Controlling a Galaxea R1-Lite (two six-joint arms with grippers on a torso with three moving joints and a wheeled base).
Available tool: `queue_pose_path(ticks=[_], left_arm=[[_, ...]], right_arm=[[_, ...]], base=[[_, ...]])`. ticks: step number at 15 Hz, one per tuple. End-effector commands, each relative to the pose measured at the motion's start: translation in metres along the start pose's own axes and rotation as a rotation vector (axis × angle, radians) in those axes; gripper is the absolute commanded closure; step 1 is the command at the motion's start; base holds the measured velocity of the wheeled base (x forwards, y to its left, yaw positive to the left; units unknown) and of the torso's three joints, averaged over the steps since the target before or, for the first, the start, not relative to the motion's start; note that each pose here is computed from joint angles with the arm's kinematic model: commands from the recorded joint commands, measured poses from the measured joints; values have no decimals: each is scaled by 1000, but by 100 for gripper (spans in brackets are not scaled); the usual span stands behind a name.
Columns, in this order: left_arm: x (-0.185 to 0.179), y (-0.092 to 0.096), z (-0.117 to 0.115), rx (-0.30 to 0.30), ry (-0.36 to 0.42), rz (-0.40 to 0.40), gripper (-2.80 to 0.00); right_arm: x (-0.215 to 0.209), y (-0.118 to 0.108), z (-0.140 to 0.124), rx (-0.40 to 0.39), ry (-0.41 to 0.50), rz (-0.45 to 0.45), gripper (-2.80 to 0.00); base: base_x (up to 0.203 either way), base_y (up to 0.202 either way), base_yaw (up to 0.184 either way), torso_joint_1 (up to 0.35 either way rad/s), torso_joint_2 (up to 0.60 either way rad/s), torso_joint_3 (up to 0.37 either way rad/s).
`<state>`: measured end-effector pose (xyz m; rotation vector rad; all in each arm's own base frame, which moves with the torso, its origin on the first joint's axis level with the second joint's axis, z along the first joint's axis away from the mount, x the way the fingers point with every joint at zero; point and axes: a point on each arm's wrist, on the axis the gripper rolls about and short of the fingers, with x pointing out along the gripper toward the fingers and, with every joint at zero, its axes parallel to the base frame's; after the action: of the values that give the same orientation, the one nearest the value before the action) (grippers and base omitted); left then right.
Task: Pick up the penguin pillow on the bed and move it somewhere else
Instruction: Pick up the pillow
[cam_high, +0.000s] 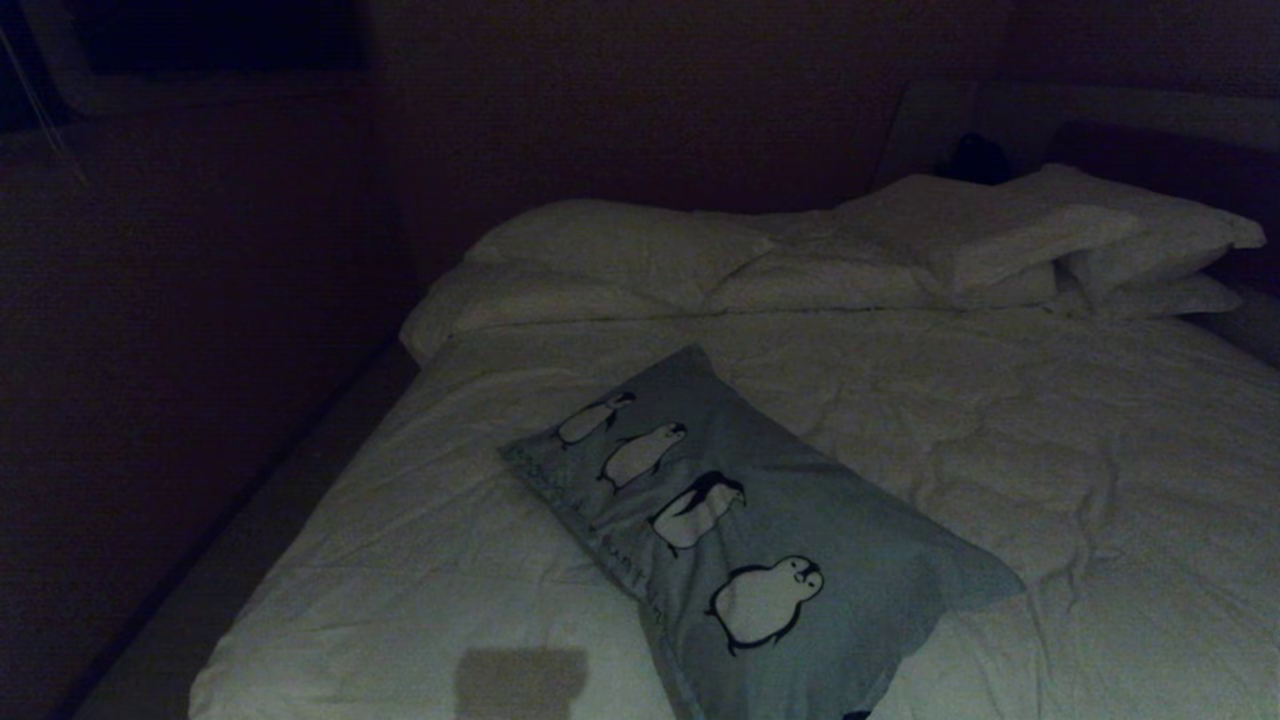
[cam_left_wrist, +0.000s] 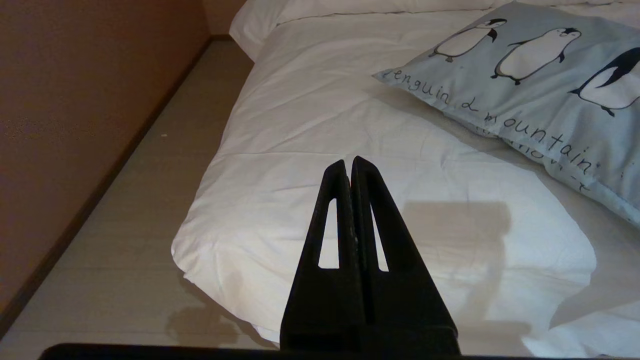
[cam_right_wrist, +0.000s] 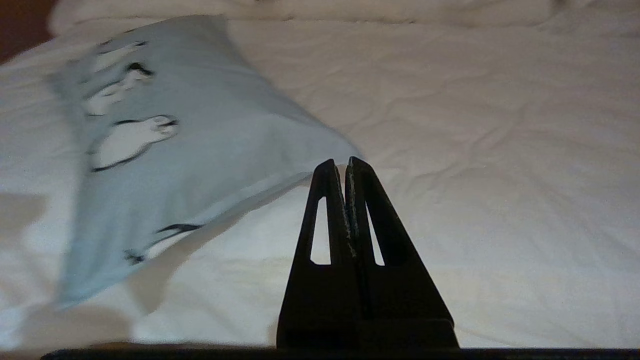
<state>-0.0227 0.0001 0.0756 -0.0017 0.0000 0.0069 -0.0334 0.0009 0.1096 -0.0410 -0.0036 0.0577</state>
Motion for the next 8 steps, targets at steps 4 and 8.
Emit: queue_pose_path(ticks=[4, 8], left_arm=[[0, 0, 0, -1, 0, 1, 0], [0, 0, 0, 0, 0, 1, 0]], right_arm=[[32, -1, 41, 89, 180, 102, 0], [91, -4, 65, 120, 290, 153, 0]], base=[[0, 0, 0, 0, 0, 0], [0, 0, 0, 0, 0, 0]])
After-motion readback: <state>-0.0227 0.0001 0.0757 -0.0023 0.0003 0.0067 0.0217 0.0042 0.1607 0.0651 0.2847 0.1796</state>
